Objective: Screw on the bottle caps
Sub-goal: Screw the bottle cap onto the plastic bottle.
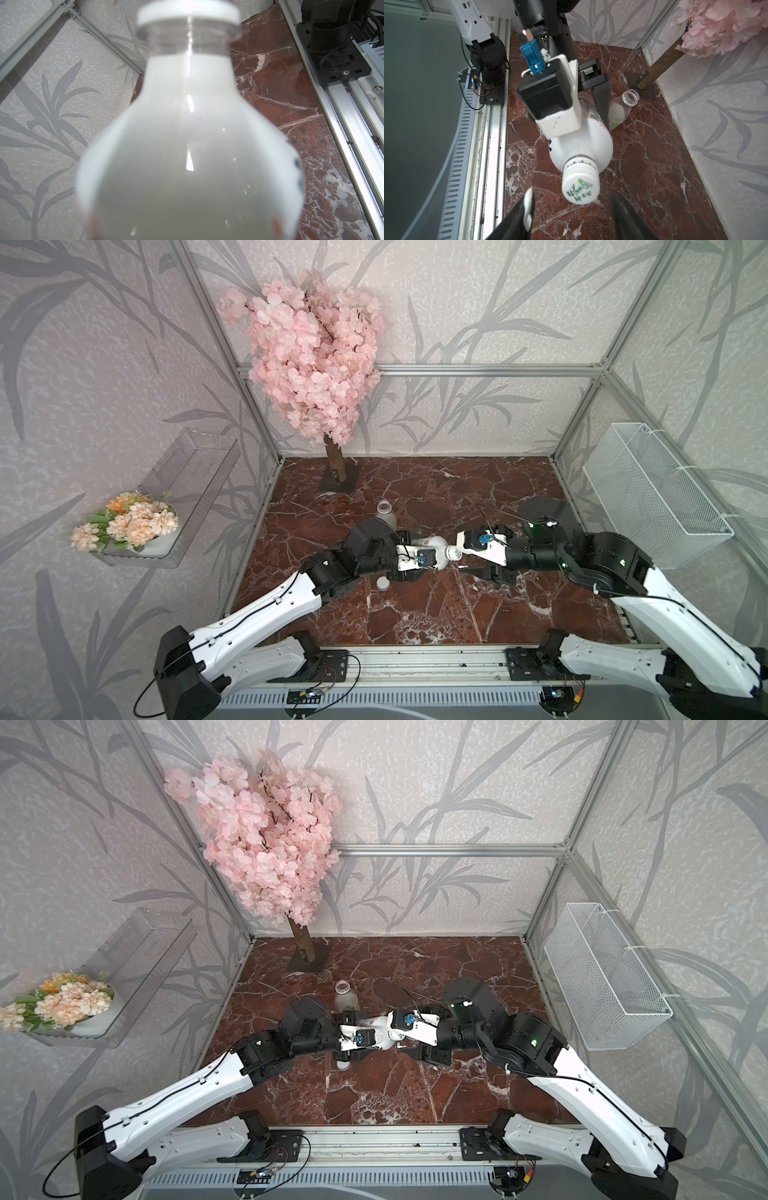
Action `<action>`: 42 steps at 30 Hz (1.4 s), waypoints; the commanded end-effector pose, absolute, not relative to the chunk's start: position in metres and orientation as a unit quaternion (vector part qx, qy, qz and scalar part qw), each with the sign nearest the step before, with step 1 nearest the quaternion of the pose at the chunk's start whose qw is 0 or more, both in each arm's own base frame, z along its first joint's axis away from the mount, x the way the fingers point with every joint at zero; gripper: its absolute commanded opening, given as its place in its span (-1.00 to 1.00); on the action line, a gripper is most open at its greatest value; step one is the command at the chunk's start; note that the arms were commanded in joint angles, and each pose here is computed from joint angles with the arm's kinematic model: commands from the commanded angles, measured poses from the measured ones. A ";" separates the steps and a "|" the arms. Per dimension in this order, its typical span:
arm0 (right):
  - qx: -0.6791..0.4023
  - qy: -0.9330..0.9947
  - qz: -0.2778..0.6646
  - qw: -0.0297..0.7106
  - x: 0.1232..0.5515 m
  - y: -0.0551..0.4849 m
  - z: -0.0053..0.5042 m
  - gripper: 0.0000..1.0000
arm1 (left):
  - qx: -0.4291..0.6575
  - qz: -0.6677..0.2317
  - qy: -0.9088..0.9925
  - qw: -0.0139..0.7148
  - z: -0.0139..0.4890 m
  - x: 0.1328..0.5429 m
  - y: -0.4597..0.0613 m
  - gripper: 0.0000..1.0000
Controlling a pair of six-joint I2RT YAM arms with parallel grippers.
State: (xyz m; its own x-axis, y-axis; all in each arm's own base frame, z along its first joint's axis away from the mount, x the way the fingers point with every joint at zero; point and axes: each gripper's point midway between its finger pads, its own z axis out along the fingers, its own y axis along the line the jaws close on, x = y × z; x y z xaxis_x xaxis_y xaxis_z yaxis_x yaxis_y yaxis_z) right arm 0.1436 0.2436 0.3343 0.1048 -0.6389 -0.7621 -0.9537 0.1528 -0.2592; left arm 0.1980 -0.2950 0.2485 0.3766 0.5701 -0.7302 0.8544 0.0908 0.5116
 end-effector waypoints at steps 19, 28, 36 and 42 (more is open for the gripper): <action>-0.626 0.638 0.181 0.410 0.149 0.261 0.327 -0.76 | 0.653 -0.154 0.537 0.511 0.263 0.198 -0.298 0.07; -0.513 0.746 0.187 0.380 0.172 0.260 0.318 -1.00 | 0.606 -0.085 0.539 0.579 0.279 0.224 -0.287 0.08; -0.334 0.848 0.256 0.323 0.199 0.264 0.311 -1.00 | 0.541 -0.018 0.520 0.661 0.309 0.245 -0.273 0.10; -0.240 0.867 0.314 0.305 0.215 0.266 0.317 -1.00 | 0.512 0.029 0.512 0.689 0.317 0.255 -0.264 0.12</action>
State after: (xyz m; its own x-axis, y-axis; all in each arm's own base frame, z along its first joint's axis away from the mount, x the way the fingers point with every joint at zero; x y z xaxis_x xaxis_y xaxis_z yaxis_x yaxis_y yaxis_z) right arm 0.2040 0.2710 0.3237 -0.5750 -0.3375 -0.7453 -0.7317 0.6196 0.2840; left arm 0.2469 -0.2714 0.2590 0.4058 0.6377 -0.6548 0.6288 0.3252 0.7063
